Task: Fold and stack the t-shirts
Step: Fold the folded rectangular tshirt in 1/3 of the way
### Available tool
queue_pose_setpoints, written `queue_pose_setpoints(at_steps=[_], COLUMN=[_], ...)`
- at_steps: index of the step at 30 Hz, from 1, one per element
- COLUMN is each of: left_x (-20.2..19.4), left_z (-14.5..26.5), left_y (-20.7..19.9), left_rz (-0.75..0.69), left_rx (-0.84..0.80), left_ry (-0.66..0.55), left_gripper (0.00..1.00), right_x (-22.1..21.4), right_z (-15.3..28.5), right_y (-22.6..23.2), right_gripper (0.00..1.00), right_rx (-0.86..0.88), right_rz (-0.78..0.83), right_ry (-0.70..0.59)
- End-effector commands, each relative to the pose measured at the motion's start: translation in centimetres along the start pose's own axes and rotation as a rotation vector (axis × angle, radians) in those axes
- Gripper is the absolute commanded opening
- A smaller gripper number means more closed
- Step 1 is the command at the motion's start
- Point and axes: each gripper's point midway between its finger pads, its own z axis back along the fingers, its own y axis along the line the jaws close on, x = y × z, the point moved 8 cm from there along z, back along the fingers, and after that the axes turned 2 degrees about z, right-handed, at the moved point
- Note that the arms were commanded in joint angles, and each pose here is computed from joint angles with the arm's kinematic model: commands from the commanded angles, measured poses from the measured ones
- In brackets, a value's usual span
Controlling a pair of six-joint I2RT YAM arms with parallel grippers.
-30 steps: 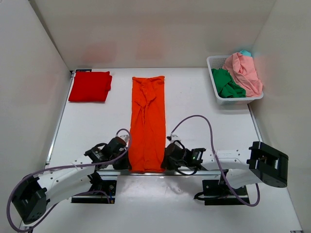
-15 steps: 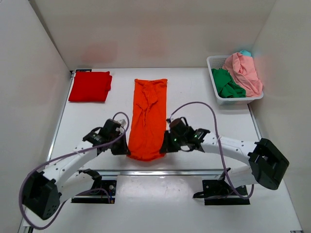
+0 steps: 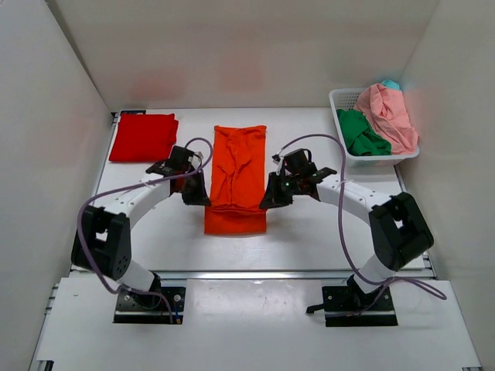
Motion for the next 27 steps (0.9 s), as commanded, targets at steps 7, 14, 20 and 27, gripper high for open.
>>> queue_pose_setpoints(at_steps=[7,14,20,27], left_x=[7.1,10.7,14.5,11.5], left_z=[-1.9,-4.4,-4.3,-0.7], left_y=[-0.7,-0.2,0.5,1.6], left_rz=[-0.008,0.034,0.207,0.342], left_rx=[-0.049,-0.051,-0.294,-0.463], left_ry=[-0.08,-0.1,-0.282,-0.473], left_gripper=[0.0,0.08,0.5,0.49], right_x=[4.9,8.4,13.5,11.2], right_z=[-1.1,-1.8,0.1,1.9], right_y=[-1.9,-3.6,-4.6,-4.0], right_gripper=[0.0,0.02,0.28,0.58], right_rx=[0.032,0.028,0.127,0.073], right_rz=[0.025,0.008,-0.039,-0.057], right_ry=[-0.013,-0.061,-0.324,-0.443])
